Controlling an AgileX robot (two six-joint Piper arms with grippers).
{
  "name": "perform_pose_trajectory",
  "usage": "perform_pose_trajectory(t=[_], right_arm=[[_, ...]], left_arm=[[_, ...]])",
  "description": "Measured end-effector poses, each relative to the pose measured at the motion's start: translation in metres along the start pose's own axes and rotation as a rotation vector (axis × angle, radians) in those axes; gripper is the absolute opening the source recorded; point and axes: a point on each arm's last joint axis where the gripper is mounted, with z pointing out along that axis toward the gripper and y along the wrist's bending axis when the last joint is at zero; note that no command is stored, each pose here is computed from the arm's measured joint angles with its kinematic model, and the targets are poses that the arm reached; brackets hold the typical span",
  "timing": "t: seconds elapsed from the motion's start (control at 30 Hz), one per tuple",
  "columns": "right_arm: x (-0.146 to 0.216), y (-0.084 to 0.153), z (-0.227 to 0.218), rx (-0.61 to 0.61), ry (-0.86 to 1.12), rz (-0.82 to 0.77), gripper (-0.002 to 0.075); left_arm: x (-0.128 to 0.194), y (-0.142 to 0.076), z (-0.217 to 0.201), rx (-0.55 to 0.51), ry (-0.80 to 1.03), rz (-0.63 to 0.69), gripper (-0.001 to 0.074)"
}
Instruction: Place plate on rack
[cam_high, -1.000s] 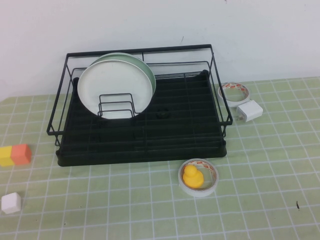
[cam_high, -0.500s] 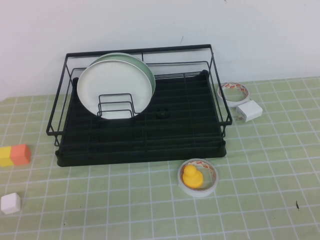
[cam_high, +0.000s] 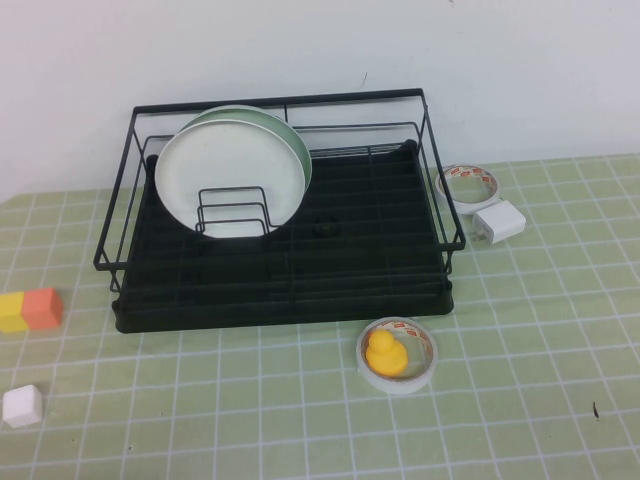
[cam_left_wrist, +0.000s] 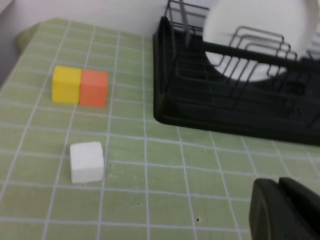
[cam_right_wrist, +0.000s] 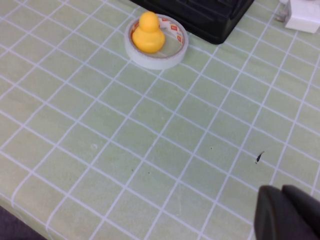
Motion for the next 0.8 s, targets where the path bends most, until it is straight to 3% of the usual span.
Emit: perform_pose_trajectory(t=[0.27, 0.5, 0.8], right_arm=[[0.0, 0.0, 0.0, 0.0, 0.0, 0.0, 0.0], [0.0, 0.0, 0.0, 0.0, 0.0, 0.0, 0.0], [0.0, 0.0, 0.0, 0.0, 0.0, 0.0, 0.0]], left_arm=[[0.0021, -0.0065, -0.0005, 0.073, 0.018, 0.238, -0.0002], [0.0027, -0.0091, -0.0008, 0.101, 0.02, 0.262, -0.0002], [0.0016, -0.0062, -0.0004, 0.044, 0.008, 0.246, -0.0002]])
